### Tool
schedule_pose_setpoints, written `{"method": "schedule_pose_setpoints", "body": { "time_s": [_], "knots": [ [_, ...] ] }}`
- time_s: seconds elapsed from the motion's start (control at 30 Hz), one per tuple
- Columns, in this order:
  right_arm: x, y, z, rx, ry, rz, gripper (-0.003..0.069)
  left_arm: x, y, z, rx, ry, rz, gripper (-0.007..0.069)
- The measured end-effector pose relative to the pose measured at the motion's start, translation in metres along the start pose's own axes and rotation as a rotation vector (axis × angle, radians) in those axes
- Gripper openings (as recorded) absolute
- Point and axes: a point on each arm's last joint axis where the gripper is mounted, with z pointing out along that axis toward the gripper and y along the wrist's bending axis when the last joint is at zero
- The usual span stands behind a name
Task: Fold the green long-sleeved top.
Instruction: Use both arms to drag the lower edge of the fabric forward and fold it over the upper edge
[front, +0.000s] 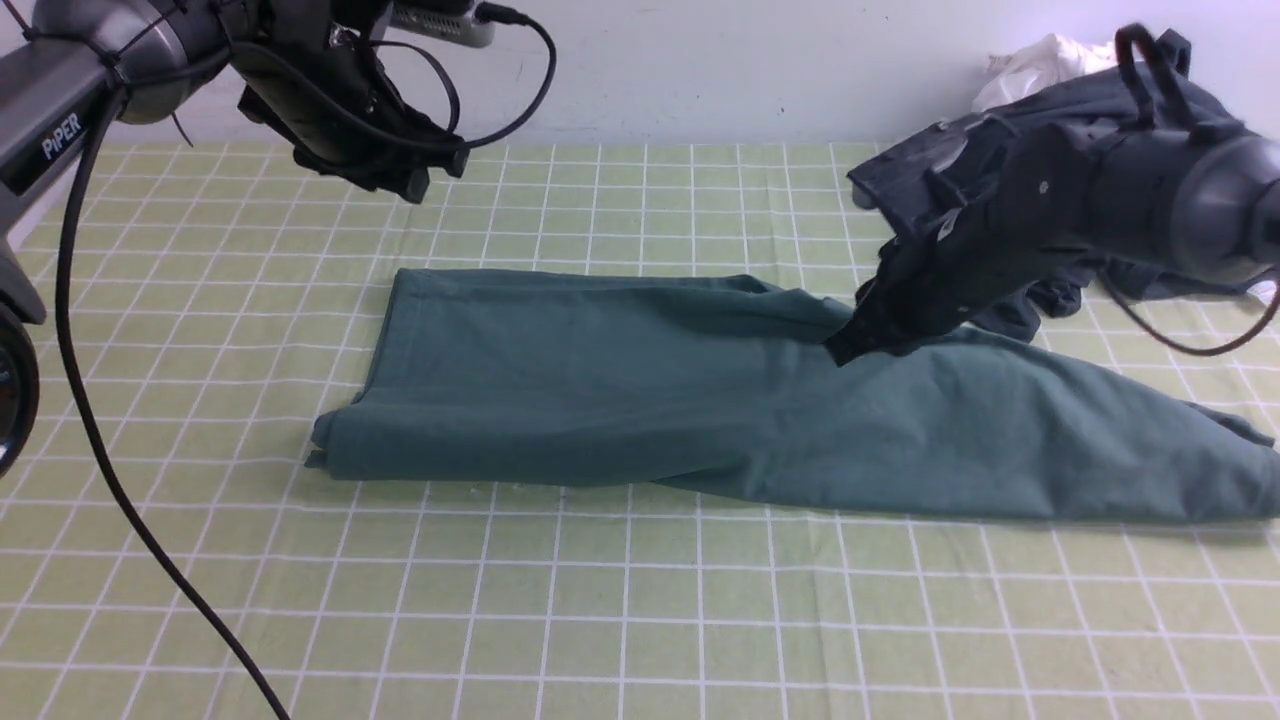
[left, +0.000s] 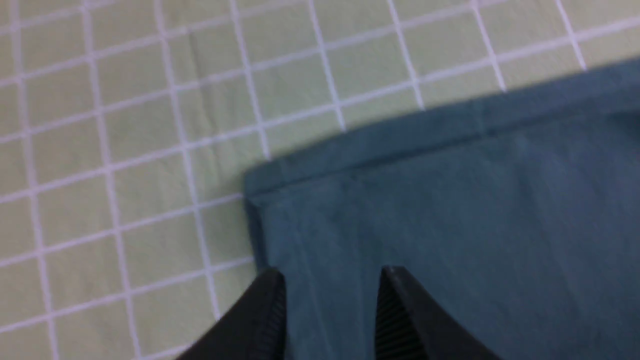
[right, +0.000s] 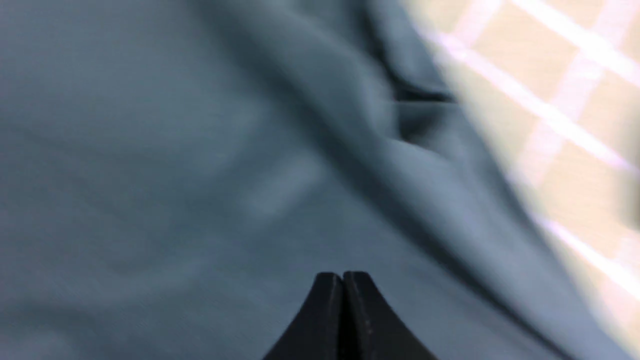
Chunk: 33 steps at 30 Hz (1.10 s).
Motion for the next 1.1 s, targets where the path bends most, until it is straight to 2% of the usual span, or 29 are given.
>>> {"method": "schedule_pose_setpoints", "body": {
  "time_s": [0.07,0.13,0.3,0.37,0.5,0.6,0.63,0.7,0.83,0.9,0.97,1.0,1.1],
  "knots": [
    [0.002,0.002,0.02,-0.049,-0.023,-0.001,-0.0013,0.005,-0.004,0.005,0.049,0.037,0.009,0.0176],
    [-0.001,-0.001,0.042,-0.056,-0.071,-0.001,-0.0015,0.008,-0.009,0.008,0.1,0.056,0.016,0.0129],
    [-0.031,-0.025,0.07,0.082,-0.261,0.033,-0.0015,0.012,-0.016,0.01,0.179,0.082,0.029,0.005],
    [-0.038,-0.03,0.073,0.103,-0.299,0.056,-0.0014,0.015,-0.017,0.01,0.19,0.104,0.033,0.0034],
    [-0.062,-0.04,0.048,0.081,-0.351,0.124,0.001,0.029,-0.02,0.013,0.231,0.226,0.047,0.0008],
    [-0.072,-0.038,0.0,0.024,-0.243,0.119,0.0046,0.039,-0.025,0.016,0.278,0.268,0.046,0.0006],
    [-0.07,-0.037,0.0,0.013,-0.23,0.132,0.0047,0.039,-0.025,0.016,0.278,0.271,0.045,0.0006],
    [-0.069,-0.035,-0.036,0.024,-0.097,0.127,0.006,0.05,-0.033,0.014,0.349,0.279,0.028,0.0006],
    [-0.031,-0.035,-0.064,0.107,0.167,0.155,0.0065,0.069,-0.044,0.012,0.432,0.213,-0.018,0.0006],
    [-0.011,-0.036,-0.064,0.127,0.235,0.173,0.0066,0.076,-0.045,0.014,0.429,0.205,-0.022,0.0006],
    [0.029,-0.037,-0.053,0.136,0.335,0.209,0.0067,0.087,-0.044,0.021,0.408,0.211,-0.021,0.0006],
    [0.032,-0.038,-0.052,0.14,0.342,0.209,0.0067,0.087,-0.044,0.021,0.406,0.212,-0.02,0.0006],
    [0.078,-0.051,-0.04,0.161,0.379,0.282,0.0067,0.097,-0.041,0.031,0.355,0.215,-0.006,0.0006]
  ]
}}
